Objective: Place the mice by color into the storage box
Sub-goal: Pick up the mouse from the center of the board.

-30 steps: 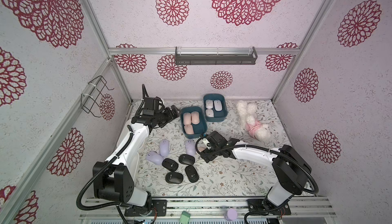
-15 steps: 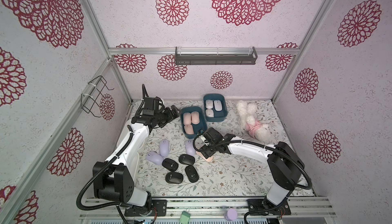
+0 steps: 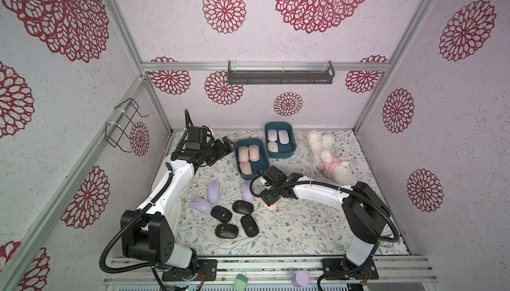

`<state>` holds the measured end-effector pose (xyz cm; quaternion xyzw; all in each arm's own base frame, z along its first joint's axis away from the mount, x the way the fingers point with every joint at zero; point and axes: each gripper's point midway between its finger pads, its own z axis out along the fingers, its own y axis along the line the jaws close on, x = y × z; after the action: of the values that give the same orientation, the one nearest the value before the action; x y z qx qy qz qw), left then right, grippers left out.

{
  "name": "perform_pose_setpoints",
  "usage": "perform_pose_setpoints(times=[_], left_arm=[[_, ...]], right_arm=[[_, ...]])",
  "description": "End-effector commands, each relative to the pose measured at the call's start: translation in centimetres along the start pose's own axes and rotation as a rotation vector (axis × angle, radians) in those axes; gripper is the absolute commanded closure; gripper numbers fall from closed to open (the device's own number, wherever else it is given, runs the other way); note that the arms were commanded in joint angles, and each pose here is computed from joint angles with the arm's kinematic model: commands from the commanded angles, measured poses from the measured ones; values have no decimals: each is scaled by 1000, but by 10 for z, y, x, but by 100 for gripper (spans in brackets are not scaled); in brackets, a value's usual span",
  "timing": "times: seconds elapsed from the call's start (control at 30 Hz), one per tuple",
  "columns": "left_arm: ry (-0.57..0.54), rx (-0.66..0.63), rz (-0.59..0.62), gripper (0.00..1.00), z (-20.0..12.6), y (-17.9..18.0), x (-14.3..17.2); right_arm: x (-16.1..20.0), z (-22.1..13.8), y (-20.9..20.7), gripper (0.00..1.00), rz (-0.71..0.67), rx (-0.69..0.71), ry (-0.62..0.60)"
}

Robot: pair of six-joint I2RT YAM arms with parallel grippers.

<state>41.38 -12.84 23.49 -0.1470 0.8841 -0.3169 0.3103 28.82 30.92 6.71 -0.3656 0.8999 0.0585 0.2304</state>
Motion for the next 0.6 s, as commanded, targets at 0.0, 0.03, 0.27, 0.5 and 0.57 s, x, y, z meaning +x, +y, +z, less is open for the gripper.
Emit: perform_pose_setpoints(times=[0.0,0.03,0.27,0.5,0.57], left_arm=[[-29,4,20,3,-7,-6,-9],[-30,-2,19,3,-7,-4,-9],[-33,-4,21,3,-9,-5,-10],[-41,1,25,3,-12,-7,-12],[-39,10,26,3,-13,-9,-11]], right_arm=[[-9,-6,-2,21,-32,12,-7],[-10,-4,-1,21,-38,11,-2],[-18,10,3,16,-69,-5,27],[-6,14,23,18,-64,-122,77],[3,14,26,19,-53,-142,83]])
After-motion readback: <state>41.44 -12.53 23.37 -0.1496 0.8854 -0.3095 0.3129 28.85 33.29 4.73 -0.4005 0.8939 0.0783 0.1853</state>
